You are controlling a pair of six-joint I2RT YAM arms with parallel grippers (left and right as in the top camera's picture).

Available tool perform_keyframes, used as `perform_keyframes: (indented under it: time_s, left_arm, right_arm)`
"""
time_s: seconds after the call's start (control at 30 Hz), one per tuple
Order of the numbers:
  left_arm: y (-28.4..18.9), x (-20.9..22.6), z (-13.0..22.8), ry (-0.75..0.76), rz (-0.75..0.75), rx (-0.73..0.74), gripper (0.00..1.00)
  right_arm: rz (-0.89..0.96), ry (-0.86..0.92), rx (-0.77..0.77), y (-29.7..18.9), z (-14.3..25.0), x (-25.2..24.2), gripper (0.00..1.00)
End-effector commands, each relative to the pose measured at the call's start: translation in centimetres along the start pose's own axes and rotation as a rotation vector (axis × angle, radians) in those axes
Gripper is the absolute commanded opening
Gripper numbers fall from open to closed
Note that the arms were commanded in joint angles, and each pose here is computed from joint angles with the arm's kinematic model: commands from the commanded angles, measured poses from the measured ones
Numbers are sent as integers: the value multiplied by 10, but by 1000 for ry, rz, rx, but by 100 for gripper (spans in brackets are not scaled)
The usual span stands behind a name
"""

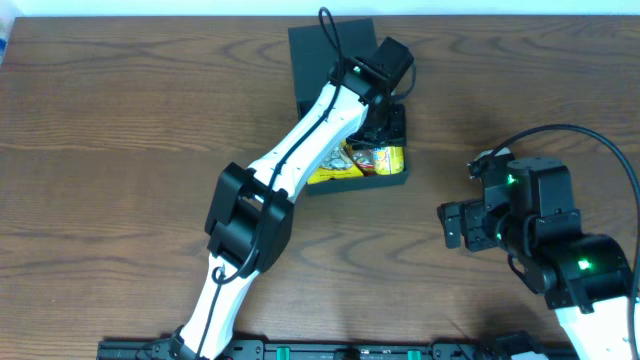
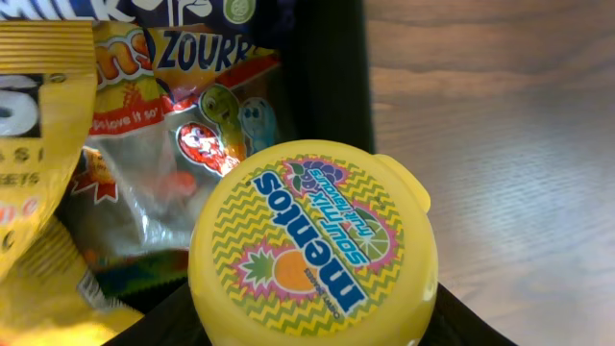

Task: Pack container
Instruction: 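Lift the yellow Mentos container with the left gripper over the box, then lower the Mentos container into the box and open the left gripper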

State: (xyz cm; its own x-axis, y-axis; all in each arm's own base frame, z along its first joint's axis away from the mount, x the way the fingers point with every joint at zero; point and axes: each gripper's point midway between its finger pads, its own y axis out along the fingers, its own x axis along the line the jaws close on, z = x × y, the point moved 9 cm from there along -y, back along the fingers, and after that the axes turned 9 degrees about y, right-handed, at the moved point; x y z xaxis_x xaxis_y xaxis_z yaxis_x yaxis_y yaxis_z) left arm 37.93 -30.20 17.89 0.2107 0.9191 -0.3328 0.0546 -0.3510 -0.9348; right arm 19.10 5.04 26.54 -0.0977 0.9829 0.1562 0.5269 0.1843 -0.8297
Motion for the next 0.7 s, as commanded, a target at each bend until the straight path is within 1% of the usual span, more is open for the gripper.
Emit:
perform_keyframes:
  time_s: [0.0,0.2,0.3,0.43,0.53,0.57,0.67]
  left_arm:
    - [13,2,-3,-19,-13,17,10]
    - [17,3,-4,-19,-15,17,11]
    - [17,3,-4,-18,-15,17,18]
    - [17,3,-4,-18,-15,17,20]
    - [17,3,-4,-19,-16,19,24]
    - [17,3,-4,-20,-16,21,27]
    - [17,3,-3,-21,-16,25,32]
  right_arm:
    - [-5,19,-7,-2,0,-1,99]
    - [-5,19,-7,-2,0,-1,99]
    - [-4,19,-7,-2,0,-1,99]
    - [-5,19,-7,-2,0,-1,99]
    - [-4,19,-7,-2,0,-1,99]
    - [-5,19,-7,-2,0,-1,99]
    - [-5,19,-7,-2,0,-1,99]
